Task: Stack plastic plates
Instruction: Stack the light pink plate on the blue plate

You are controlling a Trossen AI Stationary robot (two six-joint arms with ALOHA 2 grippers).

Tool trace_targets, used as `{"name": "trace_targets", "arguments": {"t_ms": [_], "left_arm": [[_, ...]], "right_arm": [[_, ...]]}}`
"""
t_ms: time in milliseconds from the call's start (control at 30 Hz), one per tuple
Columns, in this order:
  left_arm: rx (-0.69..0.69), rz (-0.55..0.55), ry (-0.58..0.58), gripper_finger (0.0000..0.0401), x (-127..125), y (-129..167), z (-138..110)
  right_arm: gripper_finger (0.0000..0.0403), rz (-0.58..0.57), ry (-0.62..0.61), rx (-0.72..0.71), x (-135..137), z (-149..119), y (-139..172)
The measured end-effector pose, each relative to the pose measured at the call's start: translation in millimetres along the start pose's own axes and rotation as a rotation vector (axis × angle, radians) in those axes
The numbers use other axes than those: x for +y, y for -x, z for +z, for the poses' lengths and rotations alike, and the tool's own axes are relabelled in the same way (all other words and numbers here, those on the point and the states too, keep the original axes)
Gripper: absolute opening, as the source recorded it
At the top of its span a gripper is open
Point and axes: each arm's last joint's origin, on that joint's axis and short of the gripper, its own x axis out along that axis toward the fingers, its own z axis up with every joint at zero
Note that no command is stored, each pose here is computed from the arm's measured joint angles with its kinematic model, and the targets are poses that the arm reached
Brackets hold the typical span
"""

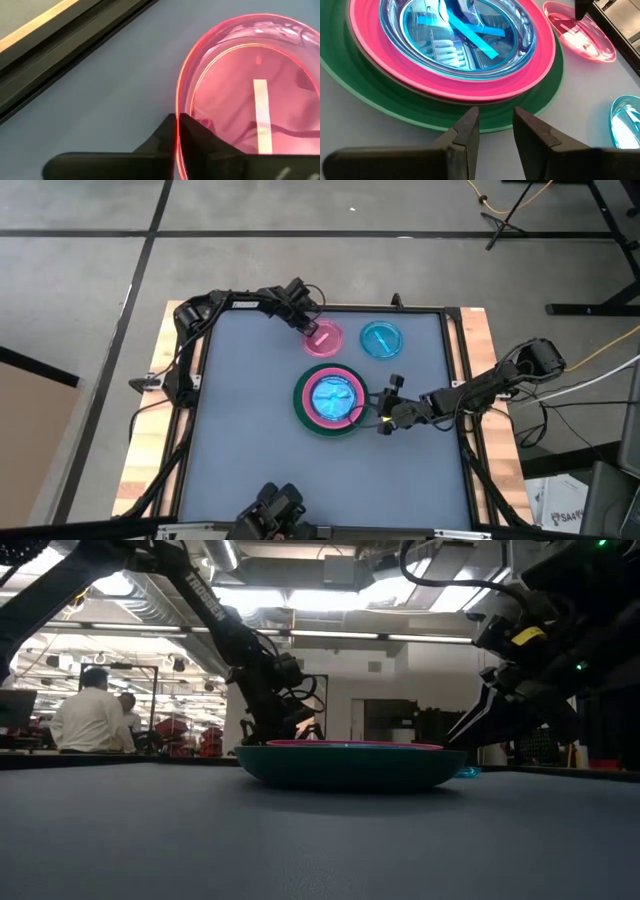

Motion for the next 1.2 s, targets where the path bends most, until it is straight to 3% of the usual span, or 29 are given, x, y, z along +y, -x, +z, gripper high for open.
{"name": "trace_targets", "arguments": {"t_ms": [233, 567, 867, 1200], "left_arm": [[-0.008, 0.002, -0.012, 0.0002, -1.6, 5.9, 1.1], [-0.117, -0.005, -0.060, 0.0001, -18.0, 75.9, 13.5], [-0.198, -0.040, -0.136, 0.0000, -53.5, 124.4, 10.0], [-0.163, -0.155, -0.267, 0.0000, -114.9, 125.6, -11.5]], "right_arm": [[0.0108, -0.001, -0.011, 0.005, -0.1, -0.5, 0.0], [0.0108, 0.015, -0.001, 0.009, 0.4, -0.8, 0.0], [0.0108, 0.010, 0.023, -0.020, -3.4, 4.5, 6.1], [0.0108, -0.010, 0.031, -0.015, -15.5, 8.1, 23.4]]}}
